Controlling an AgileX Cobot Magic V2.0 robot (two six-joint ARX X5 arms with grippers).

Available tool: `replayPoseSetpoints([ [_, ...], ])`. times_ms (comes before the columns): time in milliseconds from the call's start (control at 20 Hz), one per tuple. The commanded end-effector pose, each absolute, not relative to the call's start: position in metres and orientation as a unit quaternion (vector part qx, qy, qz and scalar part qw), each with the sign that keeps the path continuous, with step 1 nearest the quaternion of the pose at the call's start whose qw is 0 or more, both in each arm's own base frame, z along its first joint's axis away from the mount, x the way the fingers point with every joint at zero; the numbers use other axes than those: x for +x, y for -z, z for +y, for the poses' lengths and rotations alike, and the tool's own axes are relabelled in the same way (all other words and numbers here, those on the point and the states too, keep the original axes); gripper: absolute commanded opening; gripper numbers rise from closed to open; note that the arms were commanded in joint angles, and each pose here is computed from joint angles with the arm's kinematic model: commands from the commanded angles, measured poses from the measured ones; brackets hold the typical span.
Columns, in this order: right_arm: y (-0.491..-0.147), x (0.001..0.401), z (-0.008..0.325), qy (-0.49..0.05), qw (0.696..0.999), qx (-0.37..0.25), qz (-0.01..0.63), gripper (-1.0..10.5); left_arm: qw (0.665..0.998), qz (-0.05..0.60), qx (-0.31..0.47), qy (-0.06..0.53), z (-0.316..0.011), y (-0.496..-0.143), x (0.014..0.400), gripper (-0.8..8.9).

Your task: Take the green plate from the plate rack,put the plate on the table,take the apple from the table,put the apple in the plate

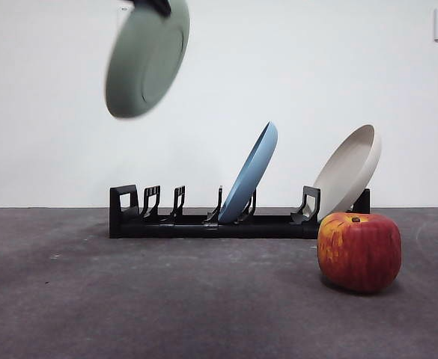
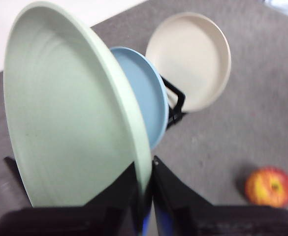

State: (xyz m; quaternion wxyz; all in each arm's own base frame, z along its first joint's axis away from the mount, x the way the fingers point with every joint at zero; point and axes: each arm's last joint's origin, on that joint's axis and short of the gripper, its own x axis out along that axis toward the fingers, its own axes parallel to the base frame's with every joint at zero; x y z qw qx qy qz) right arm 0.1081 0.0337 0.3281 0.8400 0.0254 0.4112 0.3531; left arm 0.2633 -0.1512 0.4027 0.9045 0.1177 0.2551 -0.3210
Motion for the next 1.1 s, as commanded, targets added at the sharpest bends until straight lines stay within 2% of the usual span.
replayPoseSetpoints([
  [50, -0.329, 0.108, 0.034, -0.354, 0.841, 0.027, 0.408, 6.9, 0.894, 0.242, 0.204, 0.316, -0.164, -0.411, 0.234, -0.08],
  [250, -0.329, 0.108, 0.034, -0.354, 0.841, 0.027, 0.408, 6.9, 0.848, 0.285, 0.326, 0.306, -0.195, -0.395, 0.193, -0.06],
  [450, -0.329, 0.108, 0.034, -0.354, 0.841, 0.027, 0.407, 6.9, 0.818, 0.285, 0.411, 0.284, -0.222, -0.364, 0.164, -0.06],
  [900, -0.33, 0.108, 0.034, -0.357, 0.84, 0.029, 0.407, 6.9, 0.758, 0.299, 0.487, 0.315, -0.243, -0.229, 0.14, -0.06],
  [1100, -0.33, 0.108, 0.034, -0.357, 0.84, 0.029, 0.407, 6.9, 0.71, 0.283, 0.561, 0.317, -0.261, -0.182, 0.132, -0.06],
])
